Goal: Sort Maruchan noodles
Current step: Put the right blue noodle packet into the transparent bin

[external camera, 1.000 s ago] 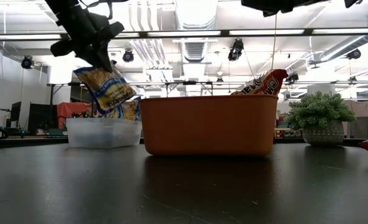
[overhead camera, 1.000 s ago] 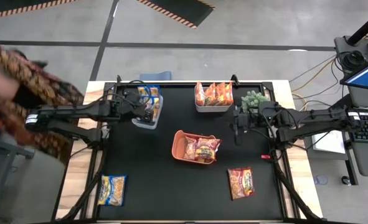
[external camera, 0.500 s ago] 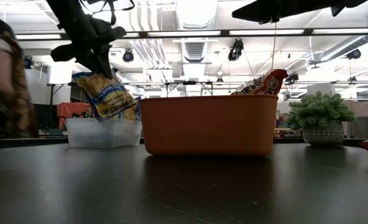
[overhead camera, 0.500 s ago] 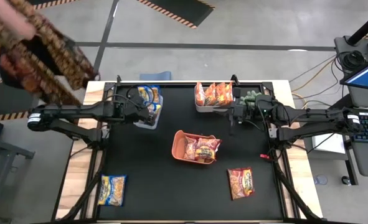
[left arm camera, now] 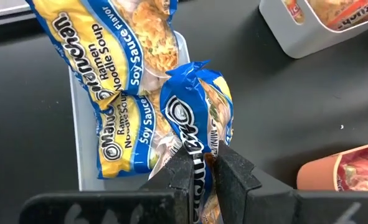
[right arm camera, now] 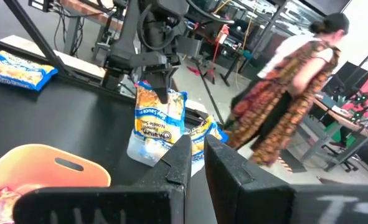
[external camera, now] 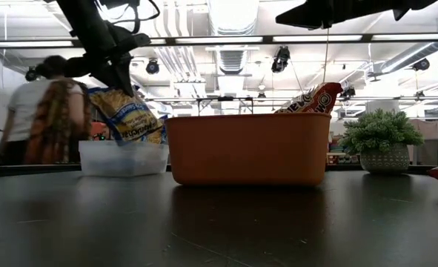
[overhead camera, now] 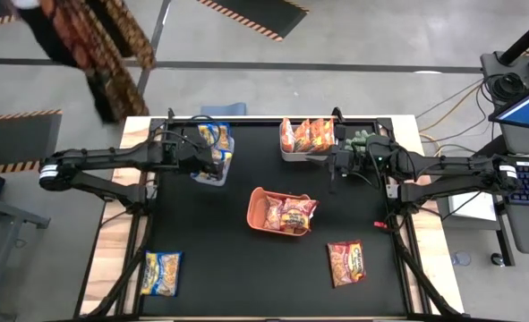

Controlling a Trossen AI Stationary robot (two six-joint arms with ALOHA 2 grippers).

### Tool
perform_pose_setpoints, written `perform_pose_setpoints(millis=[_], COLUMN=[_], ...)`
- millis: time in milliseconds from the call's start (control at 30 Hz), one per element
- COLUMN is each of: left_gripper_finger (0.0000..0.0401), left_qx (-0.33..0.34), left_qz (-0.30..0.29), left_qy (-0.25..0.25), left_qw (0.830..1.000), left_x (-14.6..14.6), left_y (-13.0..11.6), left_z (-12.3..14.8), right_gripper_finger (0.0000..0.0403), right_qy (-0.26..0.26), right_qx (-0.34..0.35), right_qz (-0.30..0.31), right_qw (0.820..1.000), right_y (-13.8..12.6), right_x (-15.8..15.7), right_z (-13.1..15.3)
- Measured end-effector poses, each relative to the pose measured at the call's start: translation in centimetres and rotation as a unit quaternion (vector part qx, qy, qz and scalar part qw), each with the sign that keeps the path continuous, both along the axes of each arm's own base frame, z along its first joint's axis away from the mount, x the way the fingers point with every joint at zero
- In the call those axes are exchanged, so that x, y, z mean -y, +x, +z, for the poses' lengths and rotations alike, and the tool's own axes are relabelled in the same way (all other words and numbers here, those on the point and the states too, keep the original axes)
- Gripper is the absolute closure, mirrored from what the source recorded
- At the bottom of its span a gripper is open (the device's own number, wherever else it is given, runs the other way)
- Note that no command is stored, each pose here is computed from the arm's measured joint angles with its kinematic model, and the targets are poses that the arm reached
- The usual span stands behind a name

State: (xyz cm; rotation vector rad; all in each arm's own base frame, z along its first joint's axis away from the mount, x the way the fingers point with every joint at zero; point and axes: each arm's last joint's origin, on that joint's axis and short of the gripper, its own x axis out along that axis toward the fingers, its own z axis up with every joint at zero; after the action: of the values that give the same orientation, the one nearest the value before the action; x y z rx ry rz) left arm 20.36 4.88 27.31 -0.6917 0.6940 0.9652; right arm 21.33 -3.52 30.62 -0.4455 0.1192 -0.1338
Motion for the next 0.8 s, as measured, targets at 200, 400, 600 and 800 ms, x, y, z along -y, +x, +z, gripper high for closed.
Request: perform_pose_setpoints(millis=[200,400,600,800], left_gripper_finger=[0.0378,0.0378,0.0374,0.0372], left_qx=[0.002,0.025,0.032,0.002], left_qz=[0.003,0.042,0.048,0.063], left_qy=[-0.012,-0.006,-0.004,-0.008], left_qw=[1.0,0.999,0.998,0.998], left_x=[-0.2,-0.6,-1.0,-1.7], left_y=[-0.1,0.0,0.8,1.1], left_z=[0.0,0.1,-0.2,-1.2], right_gripper_finger=[0.0369,0.0369,0.0369,0.0369], right_qy=[0.001,0.006,0.007,0.008], right_qx=[-0.001,-0.002,-0.006,-0.016], right_qz=[0.0,-0.001,-0.001,-0.001], right_qw=[1.0,1.0,1.0,1.0], right_y=[0.0,0.0,0.0,0.0], right_x=[0.0,0.0,0.0,0.0], right_z=[0.0,0.0,-0.1,-0.3])
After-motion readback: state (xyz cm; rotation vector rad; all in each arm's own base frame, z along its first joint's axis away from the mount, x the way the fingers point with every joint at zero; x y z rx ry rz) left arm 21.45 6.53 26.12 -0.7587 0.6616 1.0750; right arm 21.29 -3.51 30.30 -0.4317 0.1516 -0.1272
